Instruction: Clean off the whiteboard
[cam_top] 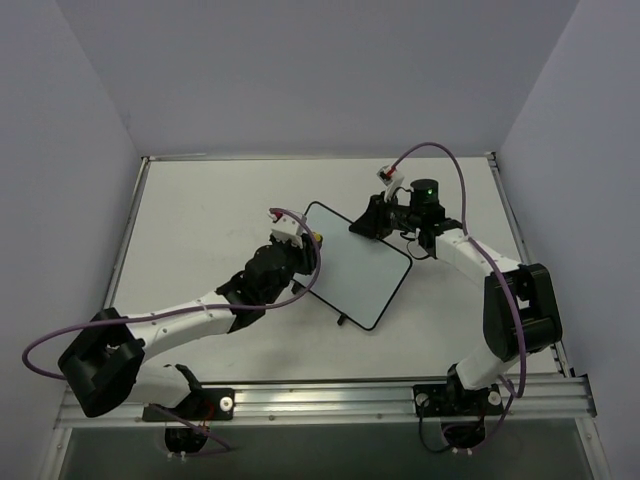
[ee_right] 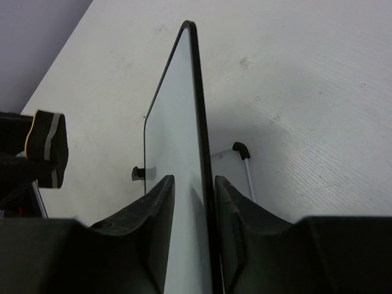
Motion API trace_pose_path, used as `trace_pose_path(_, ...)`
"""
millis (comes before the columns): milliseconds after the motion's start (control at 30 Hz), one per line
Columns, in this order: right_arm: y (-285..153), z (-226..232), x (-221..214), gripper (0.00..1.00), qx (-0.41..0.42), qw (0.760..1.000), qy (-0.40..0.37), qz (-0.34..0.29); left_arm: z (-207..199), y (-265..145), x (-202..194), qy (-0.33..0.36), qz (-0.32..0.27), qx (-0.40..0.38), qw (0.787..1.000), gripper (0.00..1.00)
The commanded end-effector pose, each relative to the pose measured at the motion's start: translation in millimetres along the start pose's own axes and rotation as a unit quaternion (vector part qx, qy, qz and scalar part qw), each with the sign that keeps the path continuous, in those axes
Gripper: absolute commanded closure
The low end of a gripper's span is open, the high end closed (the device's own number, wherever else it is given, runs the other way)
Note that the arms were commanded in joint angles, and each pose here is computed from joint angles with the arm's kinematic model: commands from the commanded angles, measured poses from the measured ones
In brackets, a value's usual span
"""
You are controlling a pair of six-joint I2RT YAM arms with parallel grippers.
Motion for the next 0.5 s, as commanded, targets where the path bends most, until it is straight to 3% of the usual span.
trace_pose_path(0,1.1,13.6,-0.7,0.69,0.022,1.000,0.002,0.010,19.3,-5.0,18.2,-0.026,-0.023,0.071,0.997,0.98)
trace_pose_path(167,0.7,15.0,2.2,0.41,0.023,1.000,-0.001,0.005,35.5,-8.8,30.5,-0.040,-0.031,0.108,0.993,0.98)
trace_pose_path(467,-1.5,16.4,7.2,0.21,0.016,1.000,-0.001,0.000,51.6,-13.7,47.2,-0.047,-0.044,0.133,0.989,0.97)
Point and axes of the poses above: each gripper's point midway between its finger pads, its own y axis out along the fingers, its own z axis along the line the jaws close on, x = y × z, the point moved 7 cm from there along -y, back along the fingers, and after that the axes turned 6 degrees about -y, right-handed, at the moved point
